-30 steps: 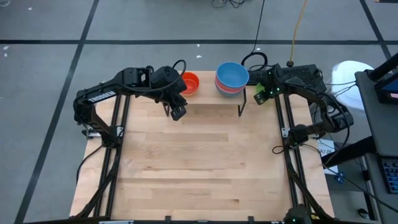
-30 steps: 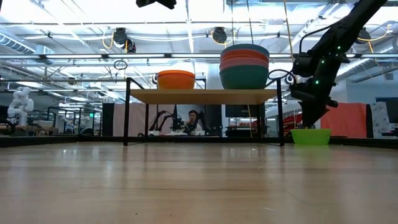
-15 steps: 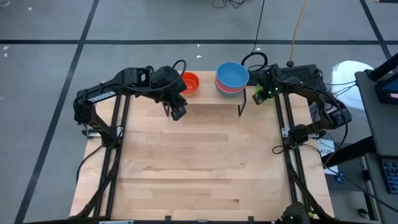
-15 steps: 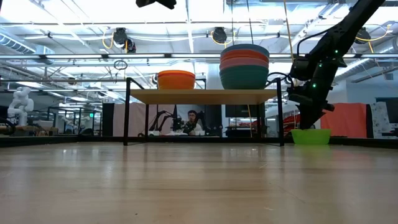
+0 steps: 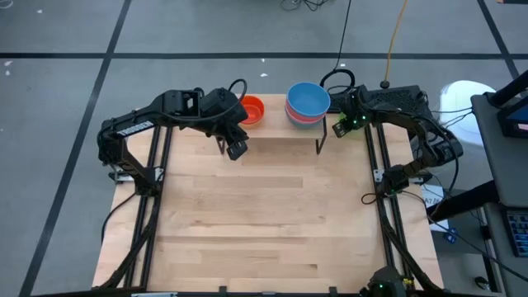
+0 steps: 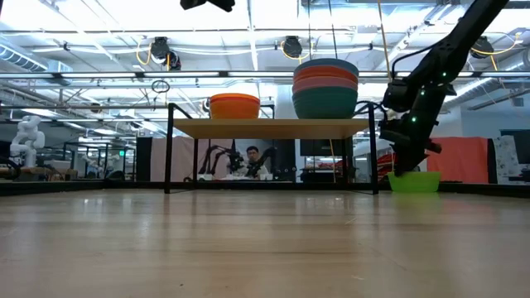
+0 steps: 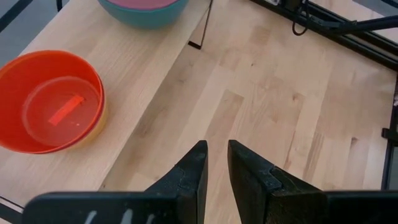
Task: Place and stack bowls onto a shelf
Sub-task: Stack the transparent green bowl on top of the transparent orange bowl on the shelf
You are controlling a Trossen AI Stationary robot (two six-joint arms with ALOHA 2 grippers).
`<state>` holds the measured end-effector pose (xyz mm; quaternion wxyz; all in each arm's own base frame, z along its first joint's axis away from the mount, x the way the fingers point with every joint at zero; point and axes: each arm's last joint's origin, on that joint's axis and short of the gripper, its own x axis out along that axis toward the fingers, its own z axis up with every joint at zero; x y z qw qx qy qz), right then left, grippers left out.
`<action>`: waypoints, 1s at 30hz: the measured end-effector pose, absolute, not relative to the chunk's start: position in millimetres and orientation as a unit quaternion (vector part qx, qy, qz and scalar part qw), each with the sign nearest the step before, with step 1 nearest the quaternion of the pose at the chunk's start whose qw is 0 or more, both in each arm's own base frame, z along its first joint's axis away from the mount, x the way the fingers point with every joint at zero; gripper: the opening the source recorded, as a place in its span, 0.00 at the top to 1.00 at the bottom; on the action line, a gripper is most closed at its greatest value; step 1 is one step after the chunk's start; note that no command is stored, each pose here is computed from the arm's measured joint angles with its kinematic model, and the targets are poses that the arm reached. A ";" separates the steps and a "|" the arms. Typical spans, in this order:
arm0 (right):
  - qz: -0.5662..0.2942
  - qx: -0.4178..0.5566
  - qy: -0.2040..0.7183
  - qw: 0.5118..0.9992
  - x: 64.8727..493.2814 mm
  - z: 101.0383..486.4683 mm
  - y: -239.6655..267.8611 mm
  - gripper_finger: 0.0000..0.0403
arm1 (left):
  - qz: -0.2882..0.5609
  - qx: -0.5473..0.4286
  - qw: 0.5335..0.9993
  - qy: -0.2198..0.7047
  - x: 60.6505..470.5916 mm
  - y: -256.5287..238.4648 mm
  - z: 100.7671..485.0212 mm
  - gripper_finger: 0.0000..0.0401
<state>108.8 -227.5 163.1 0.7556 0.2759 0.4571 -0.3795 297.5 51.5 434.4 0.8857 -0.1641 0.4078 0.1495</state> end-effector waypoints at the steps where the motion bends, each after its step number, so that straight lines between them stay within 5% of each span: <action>1: -0.377 0.275 0.458 0.756 110.1 161.7 -227.8 0.83 | 0.148 -0.164 0.886 0.408 297.5 50.8 434.4 0.83; 10: -0.368 0.254 0.467 0.763 114.5 151.3 -234.7 0.83 | 0.138 -0.159 0.888 0.410 298.7 44.1 434.4 0.83; 18: -0.377 0.241 0.476 0.757 112.8 155.1 -232.7 0.98 | 0.137 -0.158 0.888 0.410 298.7 43.4 434.4 0.83; 30: -0.392 0.190 0.495 0.752 101.1 201.8 -194.2 1.00 | 0.135 -0.155 0.888 0.411 298.7 43.2 434.3 0.83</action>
